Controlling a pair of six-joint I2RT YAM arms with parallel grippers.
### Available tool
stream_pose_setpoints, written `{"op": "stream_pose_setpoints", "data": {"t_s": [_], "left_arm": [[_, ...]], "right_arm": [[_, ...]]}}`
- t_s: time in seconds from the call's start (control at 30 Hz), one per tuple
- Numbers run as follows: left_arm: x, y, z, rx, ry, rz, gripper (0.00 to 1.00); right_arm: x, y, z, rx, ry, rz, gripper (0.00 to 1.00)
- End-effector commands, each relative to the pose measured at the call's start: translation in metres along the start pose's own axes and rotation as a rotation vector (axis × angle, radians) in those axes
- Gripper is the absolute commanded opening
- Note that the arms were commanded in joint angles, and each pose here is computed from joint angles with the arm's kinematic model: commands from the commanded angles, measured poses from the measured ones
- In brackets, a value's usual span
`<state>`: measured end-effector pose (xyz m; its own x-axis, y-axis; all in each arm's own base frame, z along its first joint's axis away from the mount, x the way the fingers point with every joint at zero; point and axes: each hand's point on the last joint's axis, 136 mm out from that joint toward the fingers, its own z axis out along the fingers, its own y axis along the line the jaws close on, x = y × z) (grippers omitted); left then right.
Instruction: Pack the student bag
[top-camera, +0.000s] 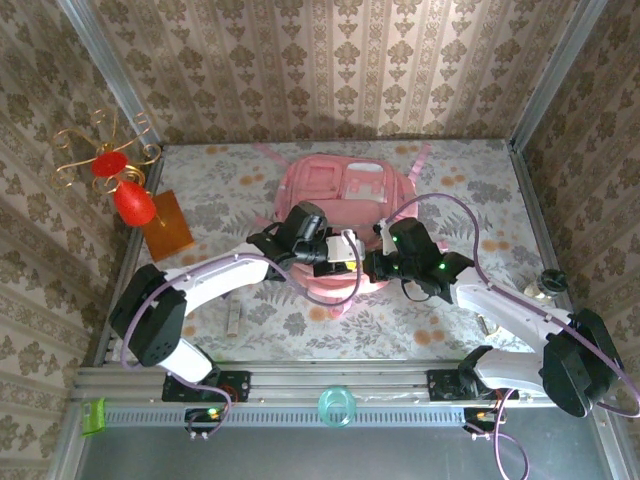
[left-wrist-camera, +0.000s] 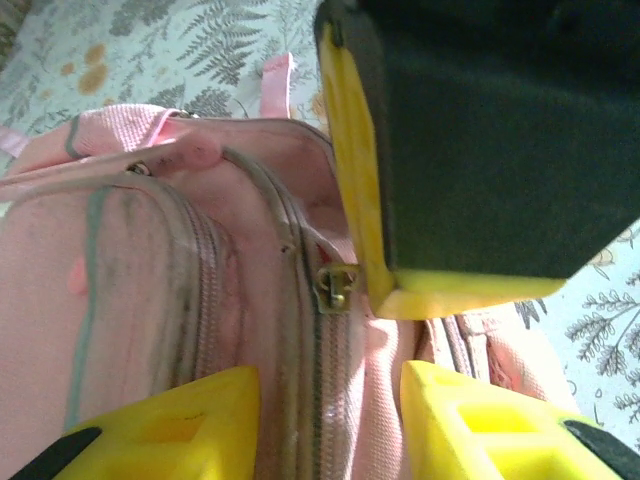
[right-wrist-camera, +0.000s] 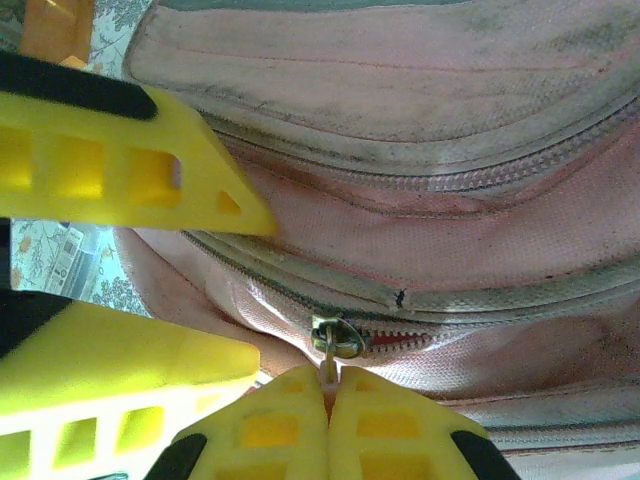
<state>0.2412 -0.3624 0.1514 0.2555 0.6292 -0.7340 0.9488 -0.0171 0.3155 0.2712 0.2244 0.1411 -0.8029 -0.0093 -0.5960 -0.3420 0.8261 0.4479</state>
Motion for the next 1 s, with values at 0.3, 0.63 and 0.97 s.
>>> {"op": "stream_pose_setpoints", "data": {"t_s": [0.3,0.63,0.97], "left_arm": [[0.025,0.0,0.018,0.034,0.097,0.012,0.29],[0.032,0.013,0.0,-0.019,0.046,0.003,0.0],[0.038,0.024,-0.024,-0.083,0.03,0.015,0.0]], "right_arm": [[-0.023,0.028,-0.009,-0.106,-0.087,-0.013,0.0],[-0.005,-0.028,-0.015,0.187,-0.021,-0.016,0.0],[-0.011,-0.077,-0.047,0.532,0.001,-0.046,0.0]]}}
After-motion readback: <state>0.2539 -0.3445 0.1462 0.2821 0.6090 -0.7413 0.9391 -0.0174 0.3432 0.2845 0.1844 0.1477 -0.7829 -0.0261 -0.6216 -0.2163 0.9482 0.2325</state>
